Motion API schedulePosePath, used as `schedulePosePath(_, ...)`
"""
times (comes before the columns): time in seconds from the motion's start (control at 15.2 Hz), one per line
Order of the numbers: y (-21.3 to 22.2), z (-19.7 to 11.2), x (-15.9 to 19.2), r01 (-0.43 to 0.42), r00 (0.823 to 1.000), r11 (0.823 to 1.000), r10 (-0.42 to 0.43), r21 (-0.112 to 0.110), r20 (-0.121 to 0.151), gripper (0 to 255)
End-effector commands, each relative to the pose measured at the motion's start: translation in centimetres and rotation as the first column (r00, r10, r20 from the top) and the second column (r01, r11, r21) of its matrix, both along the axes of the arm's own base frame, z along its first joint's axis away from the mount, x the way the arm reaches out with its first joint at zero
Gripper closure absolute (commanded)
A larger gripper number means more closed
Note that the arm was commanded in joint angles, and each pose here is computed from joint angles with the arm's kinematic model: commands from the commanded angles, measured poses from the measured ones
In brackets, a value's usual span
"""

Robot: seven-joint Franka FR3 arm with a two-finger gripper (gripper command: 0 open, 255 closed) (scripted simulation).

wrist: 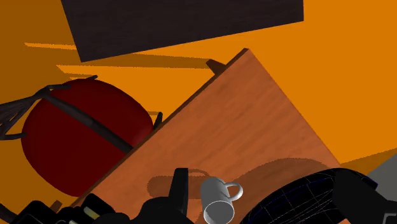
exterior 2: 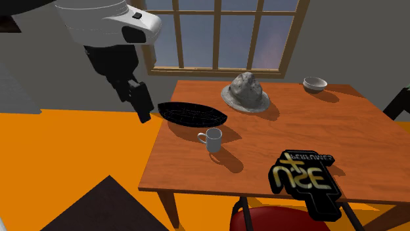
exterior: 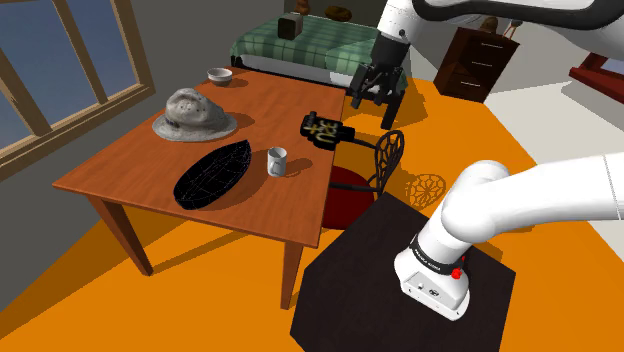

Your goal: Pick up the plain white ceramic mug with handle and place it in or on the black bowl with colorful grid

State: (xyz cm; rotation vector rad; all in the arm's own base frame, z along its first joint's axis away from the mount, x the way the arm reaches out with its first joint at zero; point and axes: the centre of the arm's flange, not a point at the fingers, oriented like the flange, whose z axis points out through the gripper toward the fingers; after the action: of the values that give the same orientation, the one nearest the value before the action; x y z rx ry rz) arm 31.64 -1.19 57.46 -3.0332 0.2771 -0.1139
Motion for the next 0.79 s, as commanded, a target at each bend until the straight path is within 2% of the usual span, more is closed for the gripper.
schedulePosePath(0.0,0.0,0.0,0.0,0.000,1.000,1.000,0.000,0.000,0.000,0)
schedulePosePath(0.73,-1.4,-10.0,11.0,-0.018,0.999,1.000,0.017,-0.017,-0.038,0)
